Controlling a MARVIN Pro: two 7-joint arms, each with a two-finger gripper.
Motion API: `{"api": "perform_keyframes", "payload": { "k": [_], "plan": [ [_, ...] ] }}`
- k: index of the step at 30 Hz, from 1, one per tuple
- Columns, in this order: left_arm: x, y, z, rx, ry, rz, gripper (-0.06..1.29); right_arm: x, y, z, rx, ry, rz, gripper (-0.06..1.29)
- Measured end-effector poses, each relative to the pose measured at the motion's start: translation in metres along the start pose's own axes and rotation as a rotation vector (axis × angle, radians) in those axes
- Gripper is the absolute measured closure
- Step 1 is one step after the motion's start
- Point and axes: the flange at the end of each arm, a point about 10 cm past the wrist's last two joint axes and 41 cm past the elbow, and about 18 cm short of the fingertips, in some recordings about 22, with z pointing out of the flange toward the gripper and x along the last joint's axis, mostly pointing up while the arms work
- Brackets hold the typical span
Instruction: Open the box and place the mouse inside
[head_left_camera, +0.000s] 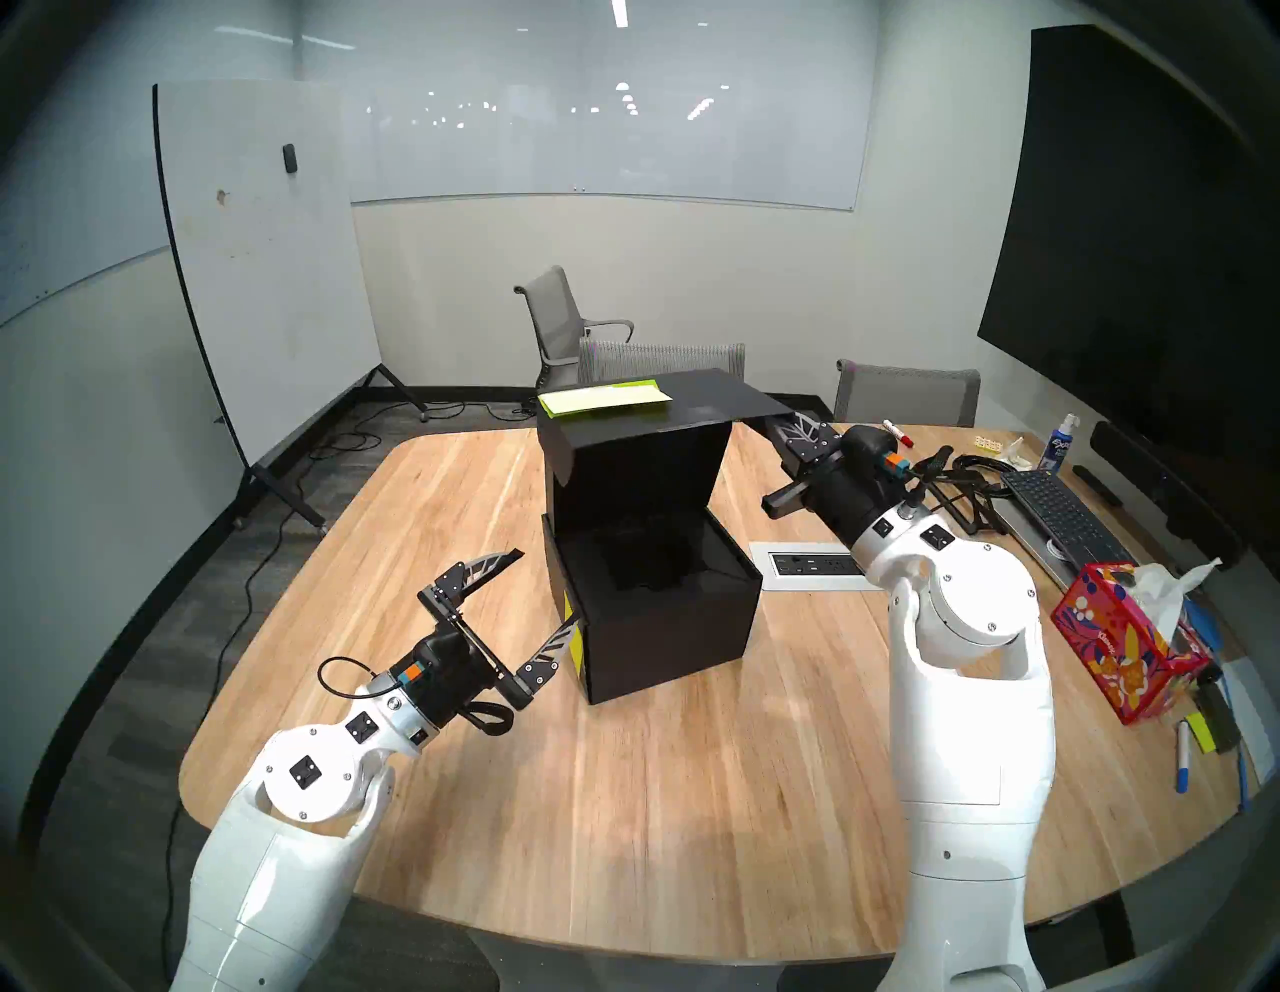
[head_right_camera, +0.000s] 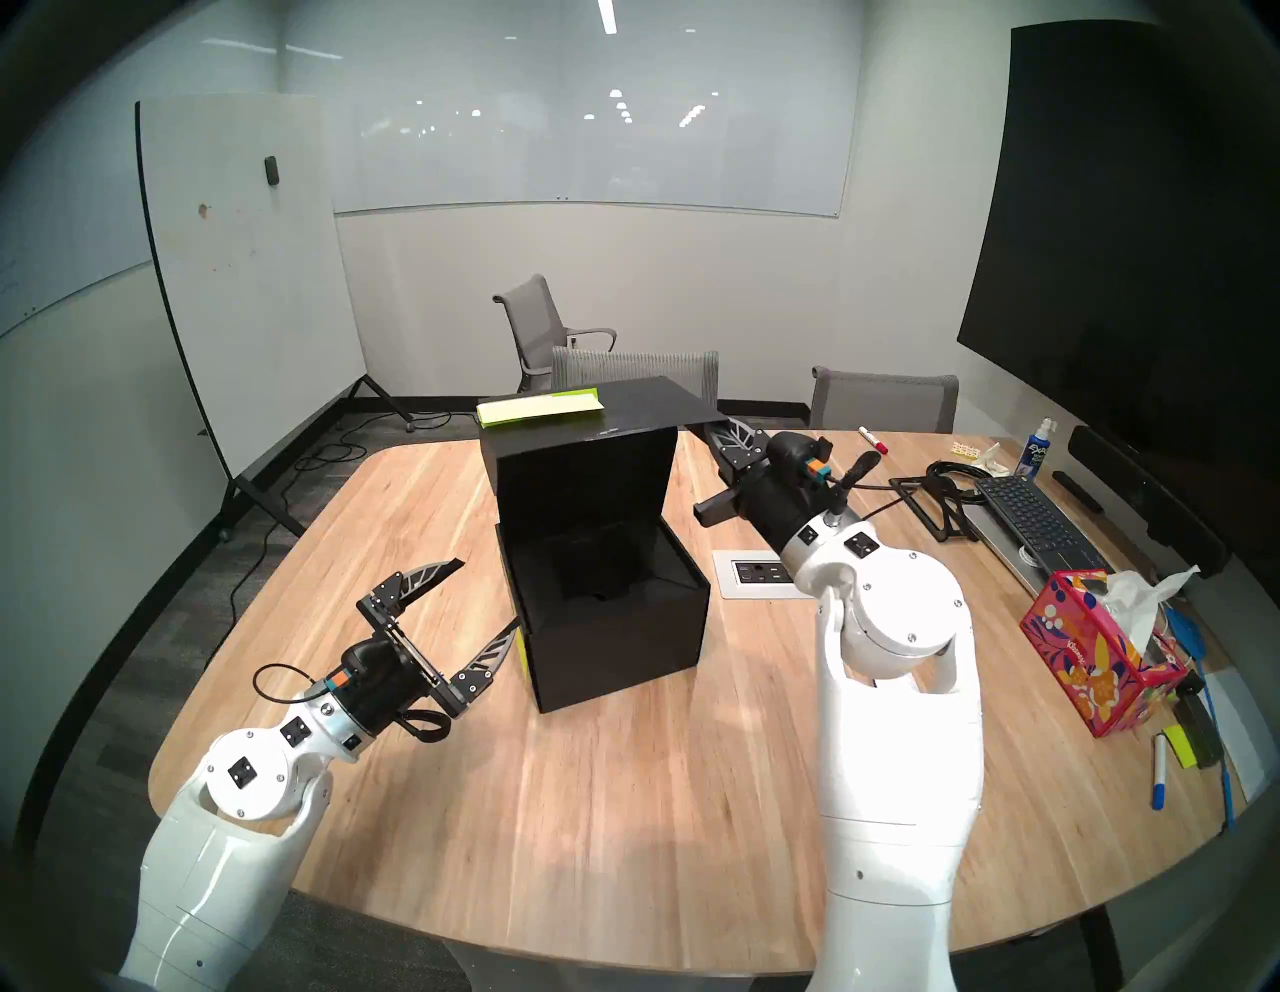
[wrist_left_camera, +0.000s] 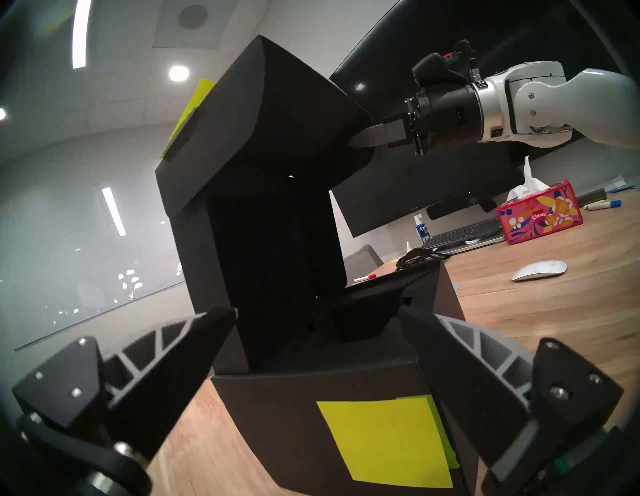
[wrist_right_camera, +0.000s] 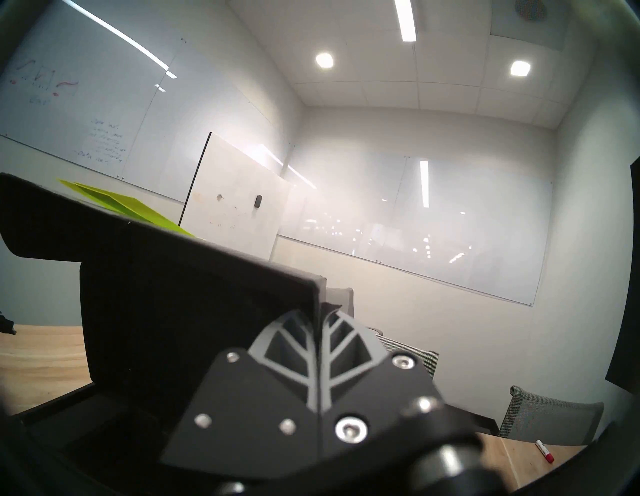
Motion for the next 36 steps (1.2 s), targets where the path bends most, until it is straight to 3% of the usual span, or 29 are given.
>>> {"api": "perform_keyframes", "payload": {
  "k": [12,28,36],
  "plan": [
    [-0.009,-0.004,0.011,-0.014,-0.019,-0.044,-0.03,-0.005,0.001,-0.001,-0.001,-0.003,0.01,1.25],
    [-0.007,-0.012,0.033,-0.025,-0.014,-0.113,-0.03,-0.016,0.004,0.0,-0.005,-0.013,0.026,1.25],
    [-0.019,-0.013,0.035,-0.033,-0.031,-0.174,-0.03,-0.021,0.006,0.001,-0.005,-0.019,0.031,1.25]
  ]
}}
